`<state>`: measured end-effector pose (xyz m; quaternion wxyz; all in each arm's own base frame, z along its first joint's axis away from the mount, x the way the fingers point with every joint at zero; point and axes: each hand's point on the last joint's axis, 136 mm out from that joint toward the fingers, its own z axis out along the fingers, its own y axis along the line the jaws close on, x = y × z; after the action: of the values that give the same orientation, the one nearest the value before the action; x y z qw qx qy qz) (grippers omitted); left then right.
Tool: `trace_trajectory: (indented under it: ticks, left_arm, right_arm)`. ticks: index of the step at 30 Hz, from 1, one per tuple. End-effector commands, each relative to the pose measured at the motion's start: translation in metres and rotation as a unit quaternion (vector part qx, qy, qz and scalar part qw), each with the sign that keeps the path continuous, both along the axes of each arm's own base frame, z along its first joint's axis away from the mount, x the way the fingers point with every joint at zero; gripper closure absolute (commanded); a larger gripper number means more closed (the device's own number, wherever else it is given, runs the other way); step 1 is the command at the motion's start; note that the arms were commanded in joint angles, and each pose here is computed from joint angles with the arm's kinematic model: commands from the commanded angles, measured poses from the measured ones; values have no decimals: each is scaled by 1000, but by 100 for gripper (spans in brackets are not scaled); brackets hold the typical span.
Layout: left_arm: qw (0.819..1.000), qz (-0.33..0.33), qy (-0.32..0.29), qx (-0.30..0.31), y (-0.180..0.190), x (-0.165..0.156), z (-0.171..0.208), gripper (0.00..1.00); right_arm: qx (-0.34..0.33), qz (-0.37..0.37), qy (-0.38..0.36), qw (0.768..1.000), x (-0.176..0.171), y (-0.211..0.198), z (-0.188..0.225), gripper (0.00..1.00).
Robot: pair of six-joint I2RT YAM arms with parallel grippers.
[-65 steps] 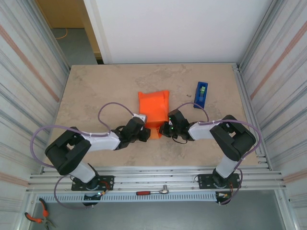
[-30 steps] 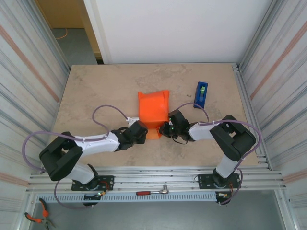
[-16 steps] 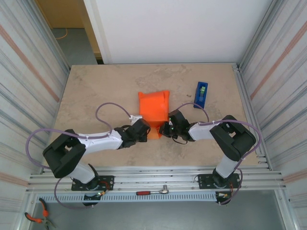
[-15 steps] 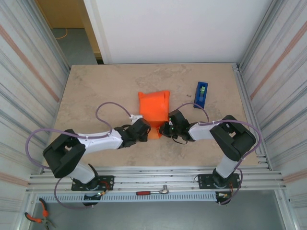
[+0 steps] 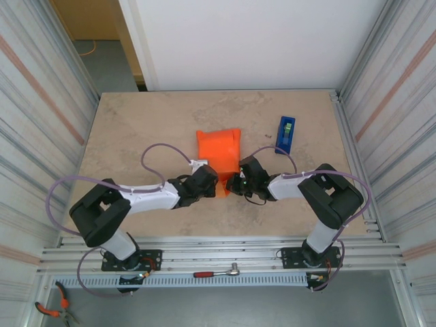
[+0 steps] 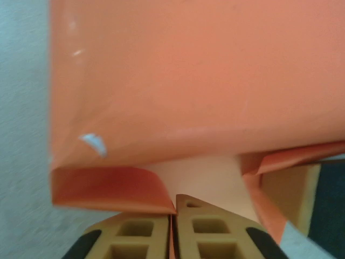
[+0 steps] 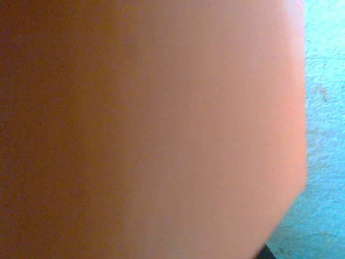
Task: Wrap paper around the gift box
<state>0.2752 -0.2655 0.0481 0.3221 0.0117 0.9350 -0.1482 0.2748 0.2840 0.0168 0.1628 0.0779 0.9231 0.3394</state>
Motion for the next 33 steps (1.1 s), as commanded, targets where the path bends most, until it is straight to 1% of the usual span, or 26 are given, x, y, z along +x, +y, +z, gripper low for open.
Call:
trace_trajectory:
  ticks: [1, 3, 4, 10, 12, 15, 19, 20, 22, 24, 25, 26, 27, 28, 29, 30, 31, 33]
  left_arm:
    - [998, -4, -32, -45, -15, 8, 0, 73]
    - [998, -11, -39, -49, -19, 8, -4, 65]
    - [998, -13, -42, -49, -20, 9, -5, 63]
    - [997, -41, -60, -36, -23, 7, -5, 52]
    - [995, -60, -71, -35, -25, 6, 5, 47]
    - [991, -90, -88, -37, -27, 1, 29, 39]
    - [987, -103, -114, -38, -9, -9, 63, 24]
    - [987, -102, -116, -37, -3, -12, 69, 23]
    - [988, -94, -118, -37, 12, -16, 77, 22]
    - [990, -77, -113, -35, 30, -18, 80, 26]
    - [991, -72, -111, -38, 37, -19, 80, 30]
    - [991, -68, -106, -41, 43, -21, 77, 37]
    - [992, -65, -103, -45, 47, -22, 75, 49]
    - [992, -66, -97, -50, 50, -23, 71, 63]
    - [992, -68, -91, -52, 51, -25, 67, 73]
    - [992, -71, -85, -53, 51, -27, 63, 80]
    - [992, -79, -80, -55, 49, -29, 58, 85]
    - [991, -92, -68, -63, 42, -32, 50, 90]
  right_arm:
    - [-51, 6, 53, 997, -24, -18, -35, 100]
    - [-50, 7, 54, 997, -25, -17, -35, 100]
    - [-50, 7, 54, 997, -25, -18, -35, 100]
    - [-51, 9, 53, 997, -25, -17, -31, 100]
    - [-50, 10, 51, 997, -24, -16, -29, 100]
    - [-48, 13, 46, 998, -22, -15, -21, 100]
    - [-47, 16, 37, 998, -20, -14, -12, 100]
    - [-46, 16, 36, 998, -19, -14, -10, 100]
    - [-46, 18, 33, 998, -18, -13, -7, 100]
    - [-45, 20, 33, 998, -17, -12, -5, 100]
    - [-45, 21, 32, 998, -17, -12, -3, 100]
    - [-44, 22, 30, 998, -17, -12, -2, 100]
    - [-44, 22, 29, 998, -16, -11, -1, 100]
    - [-44, 23, 28, 998, -16, -11, 1, 100]
    - [-42, 24, 27, 998, -16, -10, 3, 100]
    - [-42, 24, 25, 999, -16, -11, 5, 100]
    - [-41, 26, 24, 999, -16, -11, 7, 100]
    - [-40, 27, 19, 999, -15, -11, 12, 100]
